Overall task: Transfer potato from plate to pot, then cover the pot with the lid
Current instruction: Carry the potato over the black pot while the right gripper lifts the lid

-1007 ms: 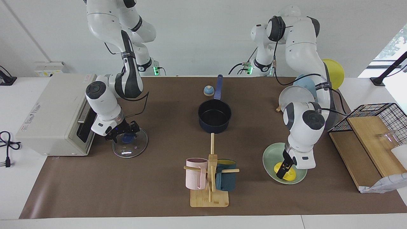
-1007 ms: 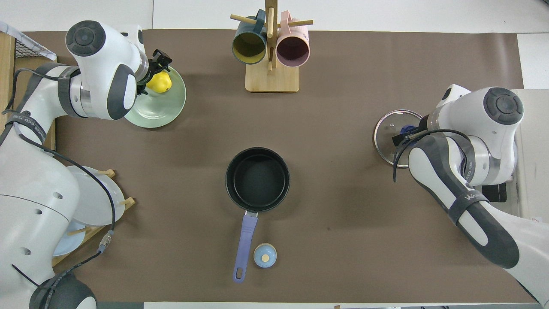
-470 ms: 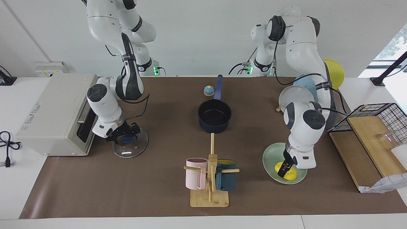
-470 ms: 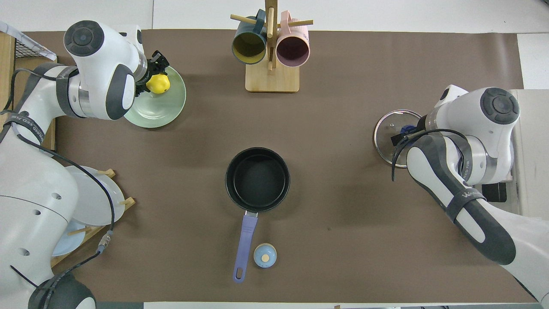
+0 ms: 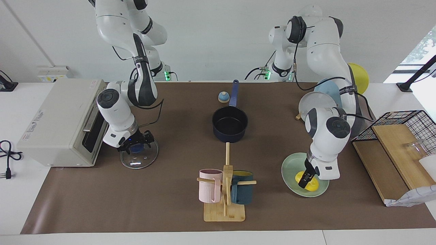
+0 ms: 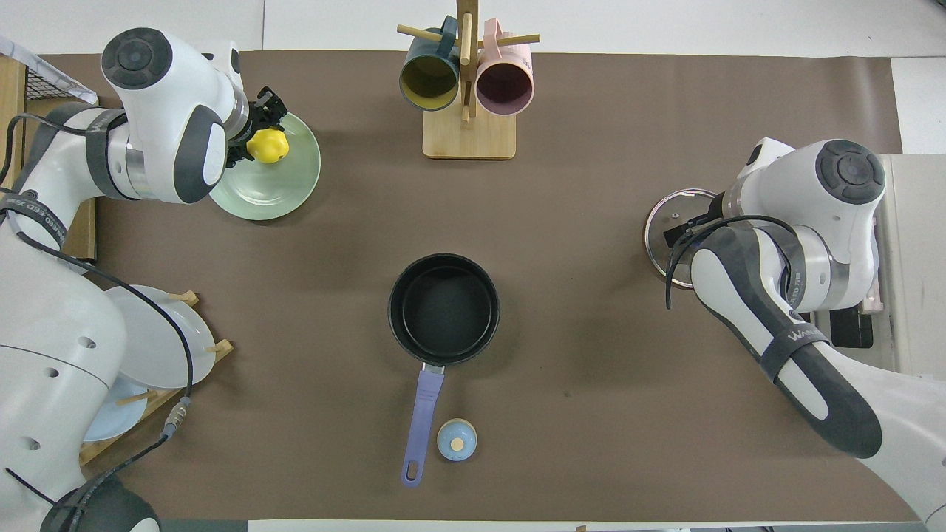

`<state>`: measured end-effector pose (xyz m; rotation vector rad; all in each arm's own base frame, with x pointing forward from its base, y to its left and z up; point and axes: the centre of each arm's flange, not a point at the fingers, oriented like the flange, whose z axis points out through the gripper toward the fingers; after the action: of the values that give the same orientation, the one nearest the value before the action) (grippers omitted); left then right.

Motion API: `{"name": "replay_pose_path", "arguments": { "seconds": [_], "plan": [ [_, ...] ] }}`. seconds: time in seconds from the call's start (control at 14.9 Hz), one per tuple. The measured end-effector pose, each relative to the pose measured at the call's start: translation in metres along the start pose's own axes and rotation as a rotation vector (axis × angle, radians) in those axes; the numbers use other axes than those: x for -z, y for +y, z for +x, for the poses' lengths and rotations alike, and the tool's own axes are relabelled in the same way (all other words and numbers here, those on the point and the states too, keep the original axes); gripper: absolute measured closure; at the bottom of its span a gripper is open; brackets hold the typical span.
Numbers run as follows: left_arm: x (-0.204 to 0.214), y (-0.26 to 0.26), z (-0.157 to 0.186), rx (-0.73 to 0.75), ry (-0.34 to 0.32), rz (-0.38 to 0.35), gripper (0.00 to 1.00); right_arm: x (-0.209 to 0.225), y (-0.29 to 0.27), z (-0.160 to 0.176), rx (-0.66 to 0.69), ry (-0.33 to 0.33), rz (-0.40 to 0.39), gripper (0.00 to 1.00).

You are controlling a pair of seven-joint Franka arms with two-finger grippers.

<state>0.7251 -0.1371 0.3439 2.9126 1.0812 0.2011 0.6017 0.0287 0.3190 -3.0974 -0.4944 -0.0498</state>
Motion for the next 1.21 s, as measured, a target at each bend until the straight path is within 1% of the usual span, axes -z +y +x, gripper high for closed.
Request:
{"name": "replay_pose_path", "arguments": {
  "seconds": [0.13,0.27,0.4,0.47,0.54,0.6,0.67,0.74,0.81,0.87,0.94,1.01,1.14,1.21],
  "plan": [
    [0.045,-0.002,-0.005,0.01,-0.034,0.004,0.3,0.001,0.001,0.001,-0.001,0.002,-0.001,0.0],
    [0.104,-0.006,-0.021,0.01,-0.085,0.007,0.3,0.0,0.001,0.0,-0.001,0.001,0.0,0.0],
    [0.149,-0.002,-0.054,-0.005,-0.118,0.013,0.3,-0.001,0.001,0.0,-0.001,0.0,0.0,0.0],
    [0.164,0.002,-0.076,-0.002,-0.126,0.019,0.3,-0.001,0.001,0.0,-0.002,-0.001,0.0,0.01],
    [0.174,0.009,-0.1,0.001,-0.133,0.025,0.3,-0.001,0.002,0.0,-0.002,-0.002,0.0,0.05],
    [0.179,0.016,-0.128,0.006,-0.139,0.033,0.3,-0.002,0.003,0.0,-0.003,-0.002,0.0,0.13],
    [0.18,0.023,-0.157,0.014,-0.146,0.046,0.3,-0.002,0.004,-0.001,-0.004,-0.003,0.0,0.13],
    [0.177,0.029,-0.187,0.014,-0.154,0.063,0.3,-0.002,0.004,-0.001,-0.004,-0.004,0.0,0.2],
    [0.173,0.033,-0.218,0.011,-0.16,0.08,0.3,-0.002,0.005,-0.001,-0.005,-0.004,0.0,0.31],
    [0.168,0.035,-0.244,0.012,-0.161,0.089,0.3,-0.002,0.005,-0.001,-0.004,-0.004,0.0,0.35],
    [0.163,0.036,-0.267,0.015,-0.158,0.084,0.3,-0.002,0.005,-0.001,-0.001,-0.004,0.0,0.35],
    [0.156,0.036,-0.287,0.018,-0.151,0.064,0.3,-0.002,0.005,-0.001,0.003,-0.005,0.0,0.35],
    [0.143,0.034,-0.318,0.025,-0.137,0.01,0.3,-0.002,0.005,-0.001,0.01,-0.005,0.0,0.35],
    [0.135,0.032,-0.331,0.026,-0.134,-0.003,0.3,-0.002,0.005,-0.001,0.013,-0.006,0.0,0.35]
  ]
}}
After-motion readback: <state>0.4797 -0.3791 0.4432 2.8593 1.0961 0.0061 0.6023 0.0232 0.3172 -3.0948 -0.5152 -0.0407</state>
